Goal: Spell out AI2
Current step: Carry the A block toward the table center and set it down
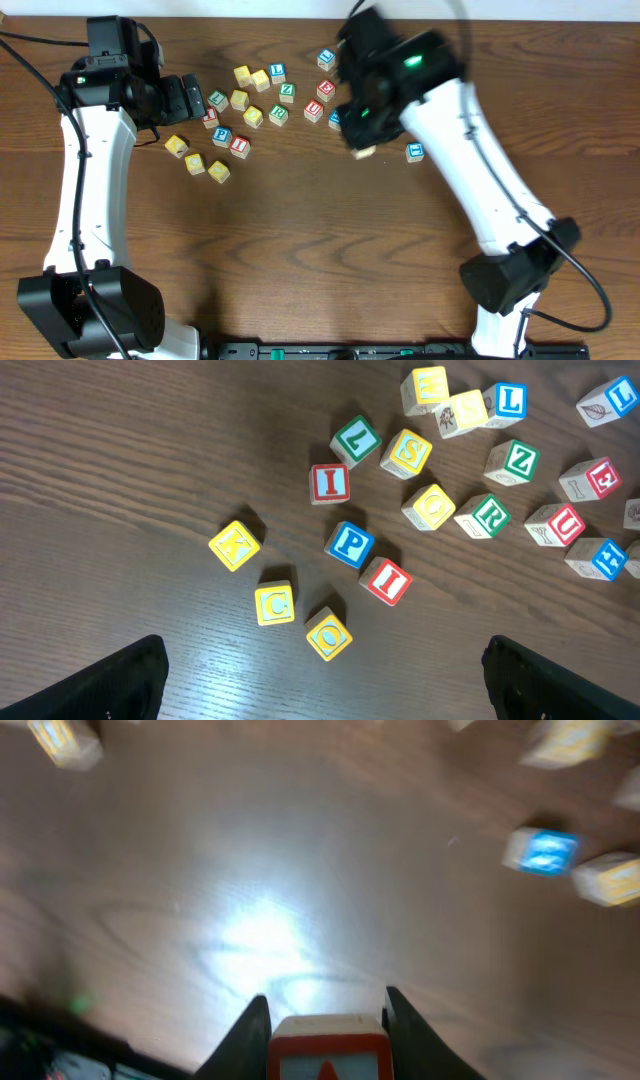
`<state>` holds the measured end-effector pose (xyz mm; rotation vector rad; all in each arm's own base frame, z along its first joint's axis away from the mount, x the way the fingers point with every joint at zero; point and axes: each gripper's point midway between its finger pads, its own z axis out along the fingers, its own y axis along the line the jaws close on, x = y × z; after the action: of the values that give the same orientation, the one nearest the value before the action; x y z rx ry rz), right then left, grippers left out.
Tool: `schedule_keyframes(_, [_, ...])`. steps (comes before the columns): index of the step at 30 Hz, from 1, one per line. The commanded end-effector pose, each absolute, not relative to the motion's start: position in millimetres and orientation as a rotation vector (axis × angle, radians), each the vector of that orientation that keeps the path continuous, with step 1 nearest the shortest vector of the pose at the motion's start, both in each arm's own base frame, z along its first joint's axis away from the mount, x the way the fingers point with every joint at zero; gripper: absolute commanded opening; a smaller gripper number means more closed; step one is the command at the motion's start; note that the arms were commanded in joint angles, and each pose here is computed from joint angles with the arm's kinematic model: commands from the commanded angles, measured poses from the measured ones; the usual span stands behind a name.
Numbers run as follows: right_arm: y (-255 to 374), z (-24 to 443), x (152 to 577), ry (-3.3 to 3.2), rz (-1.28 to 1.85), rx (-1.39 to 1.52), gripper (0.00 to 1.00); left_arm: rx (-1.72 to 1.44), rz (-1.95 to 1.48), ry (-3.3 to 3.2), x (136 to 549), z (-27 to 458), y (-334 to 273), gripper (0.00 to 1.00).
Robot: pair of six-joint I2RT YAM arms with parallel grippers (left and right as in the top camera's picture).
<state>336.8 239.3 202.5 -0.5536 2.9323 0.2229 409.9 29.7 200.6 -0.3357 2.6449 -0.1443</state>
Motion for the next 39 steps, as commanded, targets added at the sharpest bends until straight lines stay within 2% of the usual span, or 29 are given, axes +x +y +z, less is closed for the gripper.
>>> schedule_keyframes(1, [249,160,323,3.019,0.187,-0.555,0.17,-0.319,-0.131,2.623,413,209,32,0.99])
schedule_keyframes(5, [265,116,325,3.007,0.195,-0.499,0.17,-0.318,-0.131,2.620,414,210,32,0.99])
schedule_keyframes(11, [286,72,352,2.824,0.120,-0.282,0.17,-0.318,-0.131,2.620,414,210,32,0.99])
schedule_keyframes(17, [289,61,368,2.645,0.016,-0.099,0.17,-0.318,-0.131,2.620,414,210,32,0.99])
schedule_keyframes(21, [290,52,370,2.606,0.023,-0.075,0.20,-0.318,-0.131,2.621,414,210,32,1.00])
schedule_keyframes(39, [298,21,388,2.507,0.115,0.100,0.22,-0.316,-0.132,2.606,417,211,32,0.99])
